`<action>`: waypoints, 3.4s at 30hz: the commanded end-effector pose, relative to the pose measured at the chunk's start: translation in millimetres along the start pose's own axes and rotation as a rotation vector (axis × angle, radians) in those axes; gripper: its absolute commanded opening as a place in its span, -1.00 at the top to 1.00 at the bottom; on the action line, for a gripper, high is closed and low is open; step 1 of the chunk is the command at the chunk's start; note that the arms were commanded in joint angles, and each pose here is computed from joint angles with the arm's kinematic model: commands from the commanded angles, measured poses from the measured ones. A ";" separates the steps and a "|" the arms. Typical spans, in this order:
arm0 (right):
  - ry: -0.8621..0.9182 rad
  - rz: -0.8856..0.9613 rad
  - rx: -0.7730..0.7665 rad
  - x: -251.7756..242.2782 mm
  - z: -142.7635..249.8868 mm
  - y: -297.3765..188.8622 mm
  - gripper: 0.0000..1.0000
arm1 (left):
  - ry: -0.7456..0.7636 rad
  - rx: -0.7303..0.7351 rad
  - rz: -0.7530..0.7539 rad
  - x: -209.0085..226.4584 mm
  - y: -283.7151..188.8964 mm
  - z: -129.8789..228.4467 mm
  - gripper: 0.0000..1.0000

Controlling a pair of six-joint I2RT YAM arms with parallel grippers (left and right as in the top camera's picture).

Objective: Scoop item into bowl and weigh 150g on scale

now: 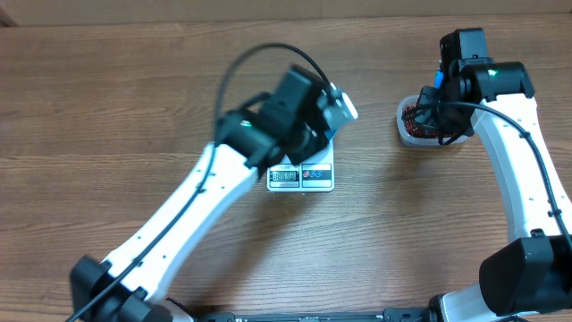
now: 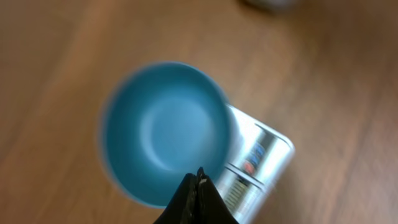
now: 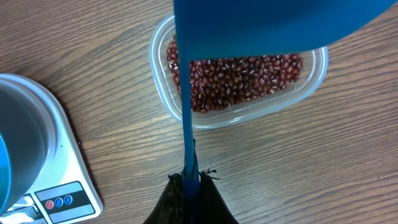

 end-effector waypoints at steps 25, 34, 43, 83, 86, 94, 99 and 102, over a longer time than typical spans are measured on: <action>0.031 0.051 -0.128 -4.7 -21.4 -2.0 0.93 | -0.947 -0.247 -0.617 298.7 -48.6 125.5 0.83; 0.033 0.051 -0.129 -4.6 -21.6 -2.0 0.92 | -1.058 -0.123 -0.595 287.4 -43.8 147.0 0.82; 0.032 0.052 -0.127 -4.5 -21.7 -1.0 0.93 | -1.304 0.148 -0.533 270.9 -31.5 203.6 0.72; 0.030 0.054 -0.113 -3.6 -23.8 7.4 0.93 | -1.287 0.188 -0.600 301.6 32.8 234.9 -0.99; 0.027 0.059 -0.084 -4.3 -18.9 7.7 0.93 | -1.287 0.188 -0.600 301.7 32.7 234.9 -0.99; -0.023 0.064 -0.068 -4.8 -16.6 8.0 0.92 | -1.287 0.189 -0.599 301.4 32.9 234.9 -0.99; -0.065 0.066 -0.078 -4.7 -18.5 8.0 0.93 | -1.287 0.188 -0.600 301.5 32.8 234.8 -0.99; -0.065 0.067 -0.073 -4.9 -17.6 8.0 0.93 | -1.287 0.188 -0.600 301.5 32.8 234.8 -0.99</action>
Point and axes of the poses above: each gripper's point midway between its finger pads, its own y axis out along the fingers, its own x axis along the line the jaws close on, z = x × y, the point moved 8 cm from there along -y, back along the fingers, and after that the axes turned 11 degrees about -y, right-handed, at the moved point
